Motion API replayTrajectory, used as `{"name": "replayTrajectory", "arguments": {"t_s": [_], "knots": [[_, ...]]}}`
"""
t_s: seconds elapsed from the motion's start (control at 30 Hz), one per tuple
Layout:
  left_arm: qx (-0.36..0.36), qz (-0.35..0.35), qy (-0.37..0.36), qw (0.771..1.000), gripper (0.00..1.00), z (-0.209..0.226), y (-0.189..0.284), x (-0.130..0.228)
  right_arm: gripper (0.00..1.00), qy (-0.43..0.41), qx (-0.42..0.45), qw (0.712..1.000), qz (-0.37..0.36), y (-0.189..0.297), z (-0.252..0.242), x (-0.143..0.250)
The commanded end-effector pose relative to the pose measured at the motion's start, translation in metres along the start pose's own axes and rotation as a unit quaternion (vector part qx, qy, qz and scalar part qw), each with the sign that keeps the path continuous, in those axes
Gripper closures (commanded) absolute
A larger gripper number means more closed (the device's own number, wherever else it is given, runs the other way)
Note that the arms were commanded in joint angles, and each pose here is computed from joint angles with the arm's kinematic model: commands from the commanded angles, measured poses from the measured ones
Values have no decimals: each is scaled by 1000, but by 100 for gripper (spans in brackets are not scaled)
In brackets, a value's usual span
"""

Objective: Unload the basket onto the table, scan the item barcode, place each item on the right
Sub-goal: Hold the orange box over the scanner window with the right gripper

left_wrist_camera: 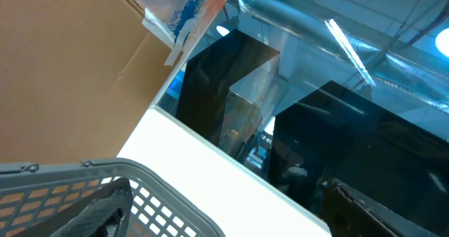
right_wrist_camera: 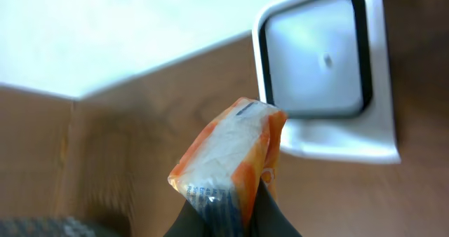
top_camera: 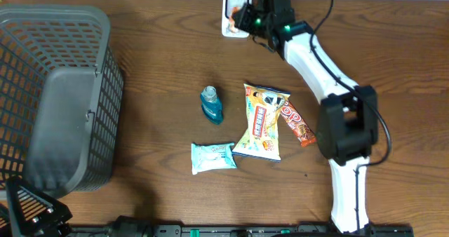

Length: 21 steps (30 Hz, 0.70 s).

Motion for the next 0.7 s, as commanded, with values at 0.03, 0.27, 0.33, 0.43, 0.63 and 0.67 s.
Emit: {"name": "replayTrajectory", "arguments": {"t_s": [0.03, 0.27, 0.33, 0.43, 0.63, 0.67], "knots": [[-8, -2, 1, 1000, 14, 2, 0, 1, 99, -40, 1, 998, -53, -15, 4, -30], [-10, 4, -4, 1000, 14, 3, 0, 3, 99, -67, 22, 996, -54, -36, -20, -27], [-10, 4, -4, 1000, 14, 3, 0, 3, 99, -66, 29, 996, -50, -37, -25, -25], [-10, 4, -3, 1000, 14, 3, 0, 3, 99, -52, 30, 997, -51, -36, -26, -26], [-9, 2, -1, 1000, 14, 2, 0, 2, 99, -18, 20, 999, -23, -17, -20, -39], [-9, 2, -2, 1000, 14, 3, 0, 2, 99, -13, 26, 999, -17, -9, -21, -43]]}}
Point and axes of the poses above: each gripper's point midway between its finger pads, its own y axis back along the fingers, its own z axis along the line the jaws close on, x = y × z, the point moved 5 cm from there along y, back along the fingers, and after that the axes turned 2 degrees about -y, right-handed, at the moved point
